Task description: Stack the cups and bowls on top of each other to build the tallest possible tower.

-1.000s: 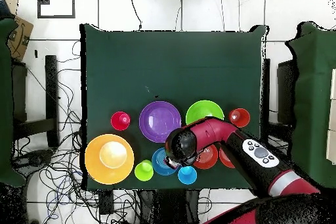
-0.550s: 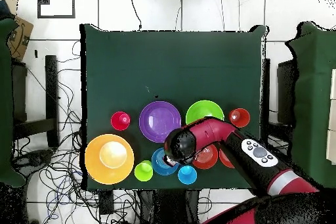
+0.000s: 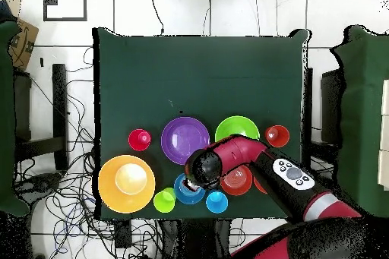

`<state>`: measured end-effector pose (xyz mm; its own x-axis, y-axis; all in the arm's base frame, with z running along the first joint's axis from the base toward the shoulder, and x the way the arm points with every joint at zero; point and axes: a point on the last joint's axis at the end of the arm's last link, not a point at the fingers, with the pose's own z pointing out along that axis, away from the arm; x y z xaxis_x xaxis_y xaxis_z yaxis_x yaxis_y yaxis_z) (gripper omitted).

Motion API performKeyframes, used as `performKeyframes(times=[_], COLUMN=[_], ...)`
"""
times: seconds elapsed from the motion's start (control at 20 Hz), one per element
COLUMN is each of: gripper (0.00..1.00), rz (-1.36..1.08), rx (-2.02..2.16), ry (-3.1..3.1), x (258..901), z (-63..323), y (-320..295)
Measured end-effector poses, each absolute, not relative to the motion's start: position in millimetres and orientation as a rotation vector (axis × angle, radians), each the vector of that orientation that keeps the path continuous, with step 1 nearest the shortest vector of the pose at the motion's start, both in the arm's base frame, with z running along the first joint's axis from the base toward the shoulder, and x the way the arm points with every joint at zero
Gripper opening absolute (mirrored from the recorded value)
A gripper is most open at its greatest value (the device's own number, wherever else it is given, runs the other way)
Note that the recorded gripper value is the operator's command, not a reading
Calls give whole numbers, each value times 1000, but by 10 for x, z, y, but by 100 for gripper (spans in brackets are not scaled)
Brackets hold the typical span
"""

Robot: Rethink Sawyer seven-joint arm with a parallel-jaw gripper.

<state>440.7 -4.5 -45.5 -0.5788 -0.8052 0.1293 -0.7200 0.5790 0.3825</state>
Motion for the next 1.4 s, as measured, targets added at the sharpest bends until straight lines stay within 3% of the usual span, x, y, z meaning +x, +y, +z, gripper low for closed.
performKeyframes(times=[0.85, 0.9, 1.4], gripper=[100, 0, 0], rz=[-416, -415, -413], rx=[1269, 1271, 1279], ry=[-2514, -2511, -2506], x=[4406, 4402, 4397], z=[-456, -457, -459], y=[16, 23, 51])
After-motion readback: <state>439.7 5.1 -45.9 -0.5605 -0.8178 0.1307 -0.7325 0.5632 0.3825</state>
